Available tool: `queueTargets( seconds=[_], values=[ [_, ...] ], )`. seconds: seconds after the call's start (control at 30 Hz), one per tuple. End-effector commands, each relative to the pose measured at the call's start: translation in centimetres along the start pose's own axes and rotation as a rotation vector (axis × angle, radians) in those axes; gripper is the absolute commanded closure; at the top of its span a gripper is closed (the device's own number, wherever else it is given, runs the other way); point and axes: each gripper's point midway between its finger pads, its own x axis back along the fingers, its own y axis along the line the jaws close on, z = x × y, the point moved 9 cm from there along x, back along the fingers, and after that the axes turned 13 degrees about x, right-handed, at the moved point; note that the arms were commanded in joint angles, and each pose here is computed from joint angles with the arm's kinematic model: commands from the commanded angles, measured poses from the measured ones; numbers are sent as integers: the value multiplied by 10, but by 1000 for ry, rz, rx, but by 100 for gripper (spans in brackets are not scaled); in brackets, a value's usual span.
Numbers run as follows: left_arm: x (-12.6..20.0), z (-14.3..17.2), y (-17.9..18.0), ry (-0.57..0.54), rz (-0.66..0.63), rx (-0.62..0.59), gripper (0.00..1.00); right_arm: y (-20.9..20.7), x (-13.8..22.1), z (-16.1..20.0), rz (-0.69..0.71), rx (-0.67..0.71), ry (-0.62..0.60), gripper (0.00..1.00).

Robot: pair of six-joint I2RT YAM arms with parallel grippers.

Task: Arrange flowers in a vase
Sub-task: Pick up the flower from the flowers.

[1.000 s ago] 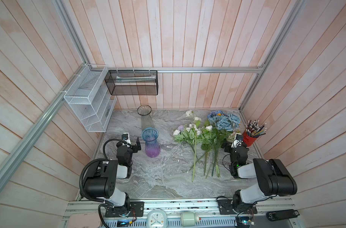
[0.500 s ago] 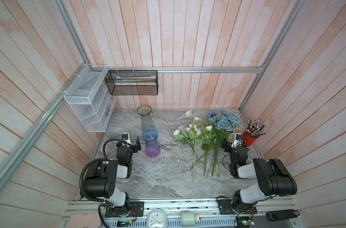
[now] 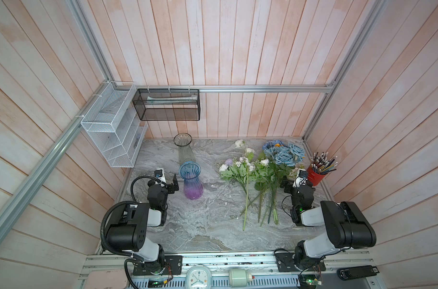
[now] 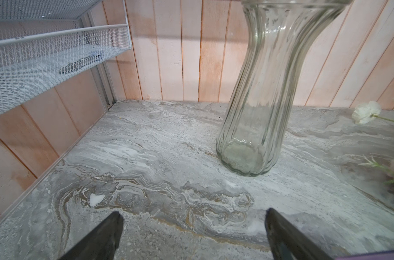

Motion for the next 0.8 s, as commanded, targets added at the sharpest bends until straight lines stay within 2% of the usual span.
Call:
queueTargets(
  seconds=[0.0, 0.17, 0.4, 0.57, 0.77],
  values=[
    [-2, -9, -1, -36, 6, 12, 0, -1, -3, -7, -6, -14, -24, 2],
    [-1, -14, 0, -58, -23, 23, 0, 0, 2, -19, -18, 12, -51, 3],
    [7, -45, -2, -44, -107, 59, 0, -15, 11, -48, 117, -70, 7, 6],
    [18, -56, 1, -40, -177, 210, 0, -9, 20, -65, 98, -147, 82, 10],
    [27, -61, -9, 35, -111, 361, 0, 34, 33, -109, -9, -71, 178, 12]
  ],
)
